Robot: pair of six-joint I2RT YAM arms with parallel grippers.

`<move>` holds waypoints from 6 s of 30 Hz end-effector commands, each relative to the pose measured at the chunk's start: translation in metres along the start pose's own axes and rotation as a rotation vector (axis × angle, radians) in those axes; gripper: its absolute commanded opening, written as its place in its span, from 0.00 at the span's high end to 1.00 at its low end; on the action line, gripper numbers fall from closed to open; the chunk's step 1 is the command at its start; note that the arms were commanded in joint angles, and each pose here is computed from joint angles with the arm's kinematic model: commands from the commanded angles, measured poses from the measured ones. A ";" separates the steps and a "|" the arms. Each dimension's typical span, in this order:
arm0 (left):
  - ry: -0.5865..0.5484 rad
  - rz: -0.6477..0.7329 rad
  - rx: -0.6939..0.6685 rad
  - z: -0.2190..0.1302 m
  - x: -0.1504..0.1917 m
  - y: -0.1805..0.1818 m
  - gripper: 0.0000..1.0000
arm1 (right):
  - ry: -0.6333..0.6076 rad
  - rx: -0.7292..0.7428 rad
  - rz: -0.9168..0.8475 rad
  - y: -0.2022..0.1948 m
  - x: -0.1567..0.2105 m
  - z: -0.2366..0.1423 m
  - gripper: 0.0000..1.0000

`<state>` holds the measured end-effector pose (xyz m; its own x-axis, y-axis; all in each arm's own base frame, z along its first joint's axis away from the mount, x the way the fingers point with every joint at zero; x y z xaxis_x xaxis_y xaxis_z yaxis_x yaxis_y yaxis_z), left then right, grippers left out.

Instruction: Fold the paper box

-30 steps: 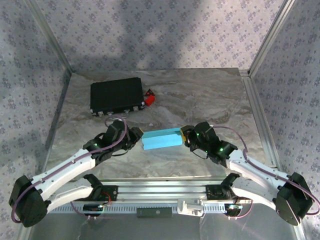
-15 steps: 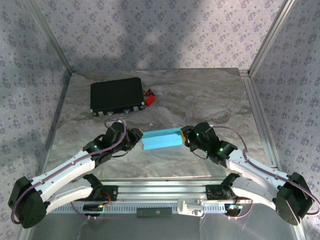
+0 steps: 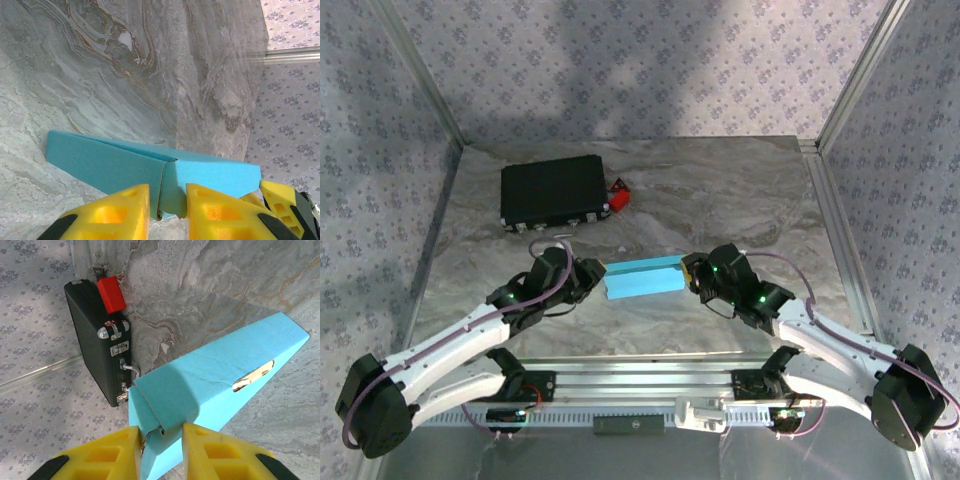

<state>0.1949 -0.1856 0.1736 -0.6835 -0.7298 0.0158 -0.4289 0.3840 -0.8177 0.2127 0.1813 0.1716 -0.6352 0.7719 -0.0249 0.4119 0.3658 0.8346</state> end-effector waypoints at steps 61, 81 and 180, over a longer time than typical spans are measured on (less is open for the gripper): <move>-0.047 0.007 -0.248 0.015 -0.002 0.075 0.91 | -0.022 0.304 -0.029 -0.054 -0.002 0.005 0.87; -0.012 0.072 -0.146 -0.005 0.004 0.027 0.46 | -0.085 0.287 -0.112 -0.005 0.028 -0.023 0.34; -0.129 0.613 -0.087 -0.091 -0.022 -0.028 0.00 | -0.023 0.468 -0.780 -0.024 -0.037 -0.013 0.01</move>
<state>0.1713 -0.1441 0.2338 -0.7403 -0.5644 -0.3653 -0.1349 0.6571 -0.7417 0.2311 0.1779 0.1599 -0.7516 0.5348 -0.3861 0.2687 0.7828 0.5612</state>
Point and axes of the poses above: each hand's point on the last joint's axis, 136 mm out from that joint toward the fingers, its own z axis out along the fingers, its own y axis along the line the jaws close on, x = y × z, the point moved 5 cm from there along -z, back along the fingers, and after that the axes turned 12 degrees about -z, right-handed, at the moved point
